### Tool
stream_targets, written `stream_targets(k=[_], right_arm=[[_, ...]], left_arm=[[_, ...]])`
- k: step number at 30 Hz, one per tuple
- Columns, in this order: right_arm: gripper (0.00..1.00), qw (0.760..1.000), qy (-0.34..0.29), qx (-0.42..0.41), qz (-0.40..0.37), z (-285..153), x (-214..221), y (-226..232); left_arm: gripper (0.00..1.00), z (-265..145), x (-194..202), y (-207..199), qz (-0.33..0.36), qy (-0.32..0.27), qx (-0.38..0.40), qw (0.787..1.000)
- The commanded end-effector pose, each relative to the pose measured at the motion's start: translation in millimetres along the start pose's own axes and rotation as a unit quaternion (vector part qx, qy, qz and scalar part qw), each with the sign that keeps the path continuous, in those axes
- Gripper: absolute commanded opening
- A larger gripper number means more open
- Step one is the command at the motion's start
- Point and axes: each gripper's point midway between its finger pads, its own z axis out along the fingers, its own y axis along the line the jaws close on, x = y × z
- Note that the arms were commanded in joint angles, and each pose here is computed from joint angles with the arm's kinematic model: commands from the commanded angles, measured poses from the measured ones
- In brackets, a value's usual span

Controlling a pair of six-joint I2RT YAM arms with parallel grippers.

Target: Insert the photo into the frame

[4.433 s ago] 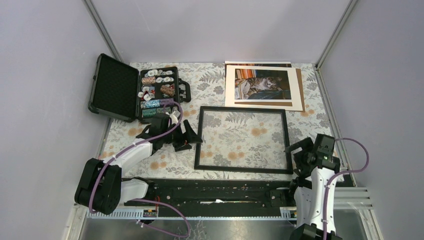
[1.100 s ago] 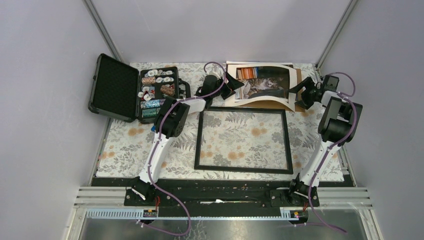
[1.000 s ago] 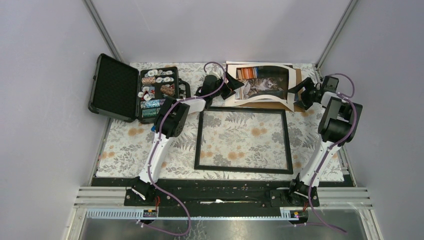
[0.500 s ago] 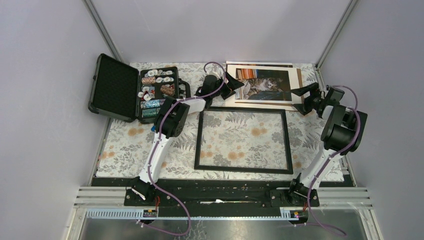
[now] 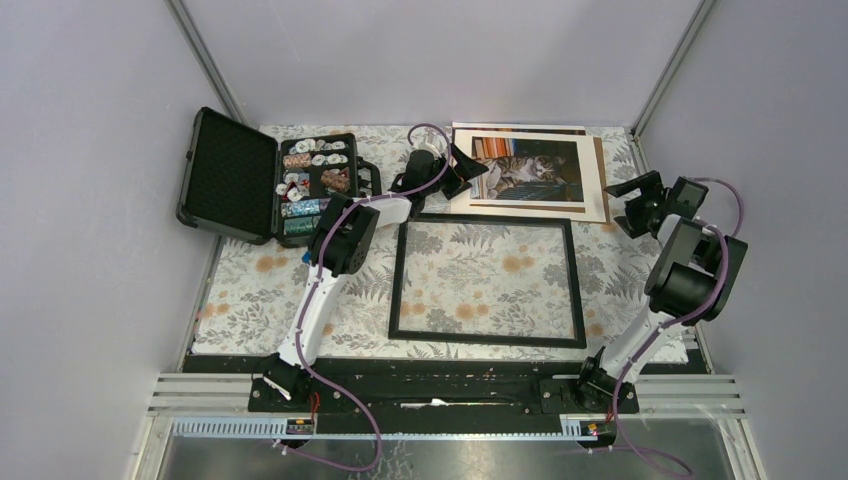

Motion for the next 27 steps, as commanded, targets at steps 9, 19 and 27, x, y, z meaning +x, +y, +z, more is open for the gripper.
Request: stream_targets(k=[9,19,27], right_arm=[[0.77,0.998,0.027,0.041,-0.03,30.0,-5.2,-26.9],[0.75,0.998,0.046,0.042,-0.025,39.5,6.2,-28.4],[0.7,0.994,0.062,0.079,-0.039,42.4,22.5,-28.4]], left_arm=[[0.96,2.4,28.4,36.9,-0.023,0.035,-0.034,0.999],[0.96,3.7,30.7,37.2,-0.025,0.036,-0.033,0.998],[0.96,3.7,30.9,37.0,-0.026,0.038,-0.032,0.998]])
